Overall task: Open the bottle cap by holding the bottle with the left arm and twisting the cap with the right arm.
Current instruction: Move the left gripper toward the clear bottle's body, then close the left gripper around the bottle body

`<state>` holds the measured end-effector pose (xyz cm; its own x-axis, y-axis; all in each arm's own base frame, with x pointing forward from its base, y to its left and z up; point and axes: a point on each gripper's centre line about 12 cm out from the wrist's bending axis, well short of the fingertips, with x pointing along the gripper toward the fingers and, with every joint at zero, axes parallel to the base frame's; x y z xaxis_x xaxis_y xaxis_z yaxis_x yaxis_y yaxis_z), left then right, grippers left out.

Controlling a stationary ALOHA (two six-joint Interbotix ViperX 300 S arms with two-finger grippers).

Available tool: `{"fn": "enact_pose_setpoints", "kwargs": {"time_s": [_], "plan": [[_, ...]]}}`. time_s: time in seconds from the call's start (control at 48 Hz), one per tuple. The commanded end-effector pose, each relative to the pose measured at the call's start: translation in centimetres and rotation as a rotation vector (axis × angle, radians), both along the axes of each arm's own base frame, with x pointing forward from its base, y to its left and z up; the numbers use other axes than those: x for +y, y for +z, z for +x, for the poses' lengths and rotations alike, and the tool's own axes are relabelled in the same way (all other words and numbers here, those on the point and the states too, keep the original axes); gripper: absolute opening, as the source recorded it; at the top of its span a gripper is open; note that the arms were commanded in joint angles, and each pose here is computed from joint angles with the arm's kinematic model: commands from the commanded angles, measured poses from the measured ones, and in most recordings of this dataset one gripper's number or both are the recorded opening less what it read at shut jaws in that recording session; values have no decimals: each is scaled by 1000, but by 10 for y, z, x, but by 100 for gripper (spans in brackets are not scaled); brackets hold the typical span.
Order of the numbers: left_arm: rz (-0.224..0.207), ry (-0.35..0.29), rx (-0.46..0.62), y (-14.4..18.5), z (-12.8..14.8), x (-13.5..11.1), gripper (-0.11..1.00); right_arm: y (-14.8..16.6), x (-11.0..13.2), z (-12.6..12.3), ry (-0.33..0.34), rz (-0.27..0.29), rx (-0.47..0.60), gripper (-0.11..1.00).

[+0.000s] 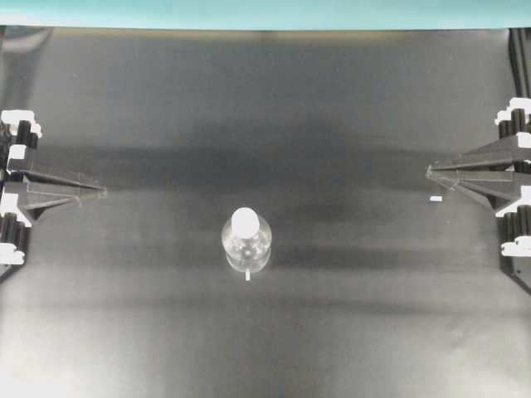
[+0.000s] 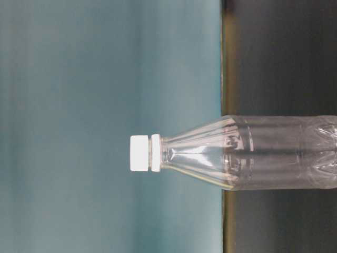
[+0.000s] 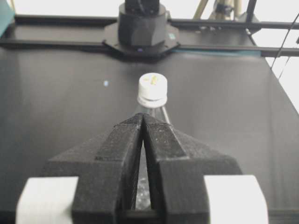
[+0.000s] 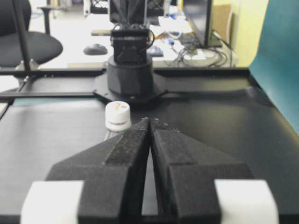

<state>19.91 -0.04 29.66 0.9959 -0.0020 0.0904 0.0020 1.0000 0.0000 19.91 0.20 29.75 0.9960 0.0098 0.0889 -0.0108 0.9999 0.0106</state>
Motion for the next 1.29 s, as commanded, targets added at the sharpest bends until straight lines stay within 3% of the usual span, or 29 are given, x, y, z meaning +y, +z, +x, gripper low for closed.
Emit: {"fn": "enact_pose_setpoints", "kwargs": {"time_s": [0.0,0.271,0.48,0.584,0.771,0.855,1.084,1.272], "plan": [[33,-10,-18,14,11,-2,14,-3,-6,3,-28,2,14,3],[59,-15,-72,37,47,-3,9,-14,-7,18,-35,32,136,0],[96,-16,-76,33,86,-4,11,-14,-7,29,-35,34,175,0],[95,-19,-62,29,107,-5,24,-14,-7,32,-35,34,181,0],[76,-31,-38,23,142,-8,80,-14,-7,33,-35,36,182,0],[62,-33,-18,15,153,-8,96,-13,-7,33,-36,39,178,0],[1,-75,13,-18,170,-21,96,-14,-8,32,-42,69,187,0],[-33,-66,20,-47,172,-16,96,-15,-8,32,-43,80,199,0]]}}
